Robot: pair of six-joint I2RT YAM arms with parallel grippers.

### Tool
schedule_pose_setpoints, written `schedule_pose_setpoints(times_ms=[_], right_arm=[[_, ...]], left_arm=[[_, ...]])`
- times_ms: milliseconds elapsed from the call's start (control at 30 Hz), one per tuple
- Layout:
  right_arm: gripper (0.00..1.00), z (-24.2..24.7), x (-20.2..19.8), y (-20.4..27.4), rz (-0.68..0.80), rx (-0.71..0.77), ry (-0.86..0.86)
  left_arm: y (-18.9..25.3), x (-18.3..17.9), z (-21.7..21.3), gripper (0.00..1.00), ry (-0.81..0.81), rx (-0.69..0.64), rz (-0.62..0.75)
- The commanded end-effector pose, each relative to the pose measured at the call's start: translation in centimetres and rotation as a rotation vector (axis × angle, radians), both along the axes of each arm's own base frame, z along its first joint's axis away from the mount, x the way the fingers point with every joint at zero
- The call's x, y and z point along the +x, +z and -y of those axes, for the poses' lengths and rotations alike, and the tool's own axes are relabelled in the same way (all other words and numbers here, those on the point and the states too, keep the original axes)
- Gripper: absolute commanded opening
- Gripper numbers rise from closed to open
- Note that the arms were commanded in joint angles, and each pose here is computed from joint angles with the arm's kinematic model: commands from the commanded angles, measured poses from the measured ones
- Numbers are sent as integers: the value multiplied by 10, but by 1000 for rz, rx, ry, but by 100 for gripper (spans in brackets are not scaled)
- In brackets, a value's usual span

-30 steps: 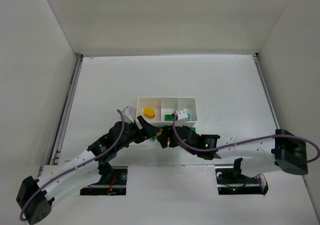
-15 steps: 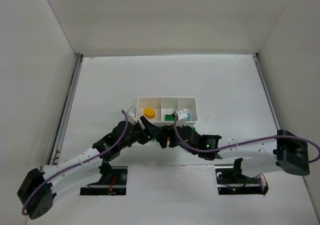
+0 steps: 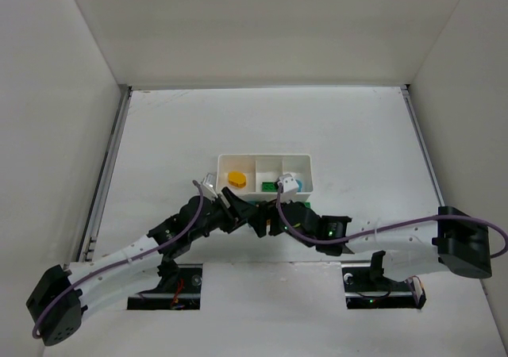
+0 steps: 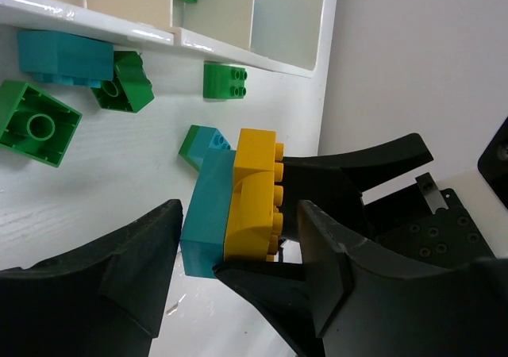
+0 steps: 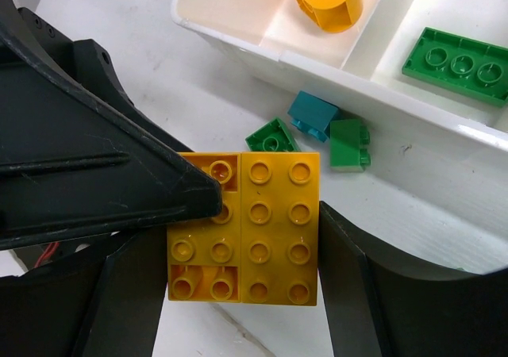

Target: Sort the legos into containers by color

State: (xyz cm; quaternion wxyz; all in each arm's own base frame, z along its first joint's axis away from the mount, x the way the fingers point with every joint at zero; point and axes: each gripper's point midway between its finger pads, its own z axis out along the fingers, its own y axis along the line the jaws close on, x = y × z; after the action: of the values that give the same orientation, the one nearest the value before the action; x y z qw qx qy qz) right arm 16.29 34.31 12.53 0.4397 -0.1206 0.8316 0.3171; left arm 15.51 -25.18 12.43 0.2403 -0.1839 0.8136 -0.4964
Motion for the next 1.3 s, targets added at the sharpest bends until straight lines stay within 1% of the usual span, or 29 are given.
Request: schedule_pose_setpoints(times_ms=[0,100,167,233,300,400,700,733,767,900,1033,1100,1200,1267], right_arm=[[61,-13,12,38,74,146,-31],[61,-12,13,35,79,133,-36],[61,-12,15,35,85,141,-45],[61,-12,15,38,91,160,-45],[61,-14,16,44,104,189,-46],[61,-17,18,48,119,209,-47],[61,-13,24,55,171,202,-103],[61,-13,24,56,176,206,-103],[61,-14,24,57,179,213,-103],[65,-15,23,55,180,214,-103],[73,-16,20,53,176,208,-99],[79,-16,16,53,173,208,-87],[90,-13,11,57,164,224,-76],[94,-9,8,59,157,232,-69]], left_arm=[[12,-14,14,57,-65,-60,-17],[16,-14,15,52,-68,-67,-11],[17,-15,16,51,-70,-77,-17],[17,-18,18,53,-80,-81,-32],[16,-21,20,57,-89,-82,-39],[16,-22,21,57,-90,-83,-41],[18,-24,22,58,-94,-97,-59],[18,-25,23,57,-98,-99,-60],[19,-25,24,53,-102,-100,-59],[20,-26,25,36,-102,-105,-58],[20,-22,22,27,-85,-106,-55],[21,-18,19,25,-70,-110,-47],[24,-12,13,24,-42,-121,-31],[26,-6,9,23,-22,-128,-23]])
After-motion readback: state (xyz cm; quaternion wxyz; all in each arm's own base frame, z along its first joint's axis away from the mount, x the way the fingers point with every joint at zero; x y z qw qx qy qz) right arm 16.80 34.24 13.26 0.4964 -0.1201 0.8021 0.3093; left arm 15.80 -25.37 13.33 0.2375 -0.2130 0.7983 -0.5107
